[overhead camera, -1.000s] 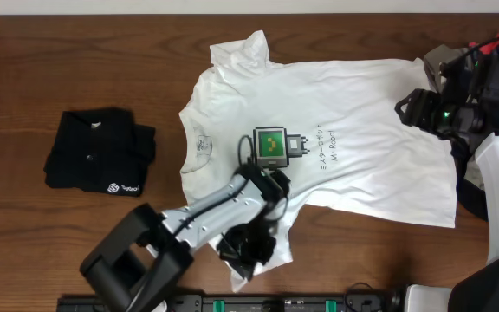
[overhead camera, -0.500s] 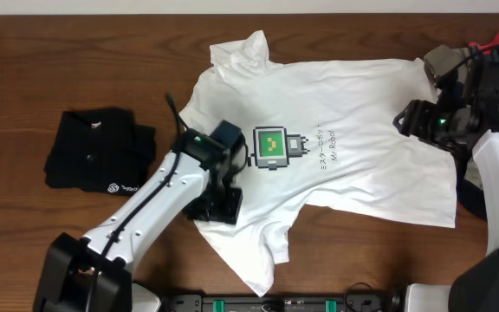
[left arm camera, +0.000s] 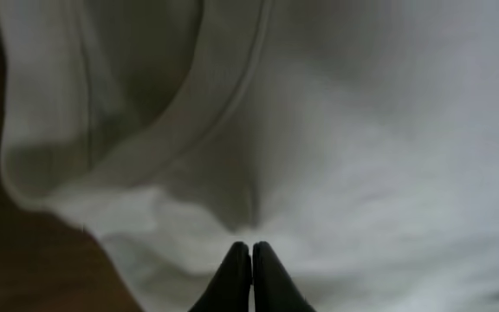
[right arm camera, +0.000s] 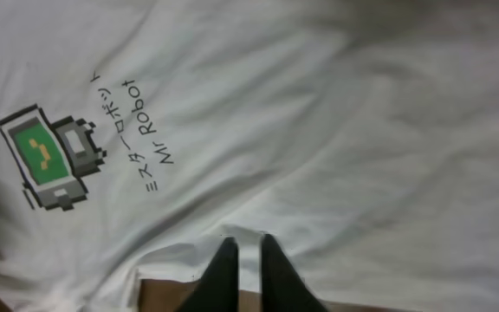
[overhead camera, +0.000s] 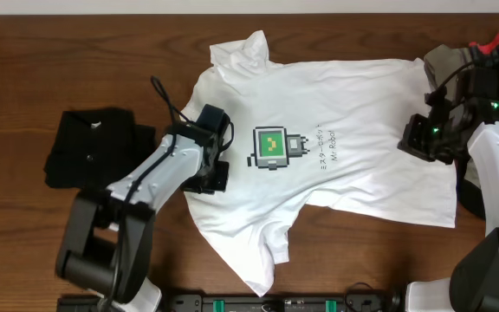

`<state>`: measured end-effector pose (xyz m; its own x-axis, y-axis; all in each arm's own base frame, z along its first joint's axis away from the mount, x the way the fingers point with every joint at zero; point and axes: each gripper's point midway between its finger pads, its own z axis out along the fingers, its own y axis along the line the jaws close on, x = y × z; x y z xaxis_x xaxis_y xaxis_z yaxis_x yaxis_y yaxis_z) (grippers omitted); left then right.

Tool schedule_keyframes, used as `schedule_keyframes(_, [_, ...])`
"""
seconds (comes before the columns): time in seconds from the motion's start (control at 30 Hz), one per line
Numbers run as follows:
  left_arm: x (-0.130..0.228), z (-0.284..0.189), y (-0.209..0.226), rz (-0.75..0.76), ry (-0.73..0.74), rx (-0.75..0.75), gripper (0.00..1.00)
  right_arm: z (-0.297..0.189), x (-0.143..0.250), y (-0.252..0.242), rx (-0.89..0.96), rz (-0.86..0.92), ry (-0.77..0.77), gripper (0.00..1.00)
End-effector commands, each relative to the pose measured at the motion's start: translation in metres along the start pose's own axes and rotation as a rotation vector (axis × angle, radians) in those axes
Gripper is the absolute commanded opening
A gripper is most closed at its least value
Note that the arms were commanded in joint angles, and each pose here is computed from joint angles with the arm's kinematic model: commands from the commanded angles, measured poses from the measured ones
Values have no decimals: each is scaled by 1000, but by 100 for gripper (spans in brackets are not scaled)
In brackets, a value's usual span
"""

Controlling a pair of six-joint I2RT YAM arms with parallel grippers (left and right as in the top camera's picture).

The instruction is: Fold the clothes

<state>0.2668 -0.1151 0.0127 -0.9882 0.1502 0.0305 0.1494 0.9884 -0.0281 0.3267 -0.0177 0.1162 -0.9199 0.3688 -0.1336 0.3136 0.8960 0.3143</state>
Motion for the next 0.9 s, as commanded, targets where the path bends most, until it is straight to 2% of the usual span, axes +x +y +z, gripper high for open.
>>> schedule_keyframes(0.0, [0, 19, 12, 69, 31, -69, 6, 4, 8, 4, 2, -8, 32, 7])
schedule_keyframes(0.27, [-29, 44, 73, -41, -30, -260, 6, 7, 25, 9, 51, -49, 91, 15])
schedule_keyframes(0.43, [-59, 40, 104, -160, -135, -236, 6, 14, 35, 8, 70, -50, 118, 17])
schedule_keyframes(0.53, [-71, 32, 116, -175, -168, -236, 7, 25, 47, 5, 77, -37, 149, 17])
schedule_keyframes(0.63, [-80, 21, 120, -191, -180, -228, 11, 39, 55, 0, 78, -31, 158, 22])
schedule_keyframes(0.7, [-83, 8, 117, -190, -178, -210, 23, 45, 54, -2, 74, -35, 145, 28])
schedule_keyframes(0.77, [-86, -13, 114, -188, -181, -199, 26, 50, 50, -2, 68, -41, 122, 31])
schedule_keyframes(0.87, [-85, -46, 107, -189, -181, -166, 32, 52, 37, -1, 60, -53, 66, 46])
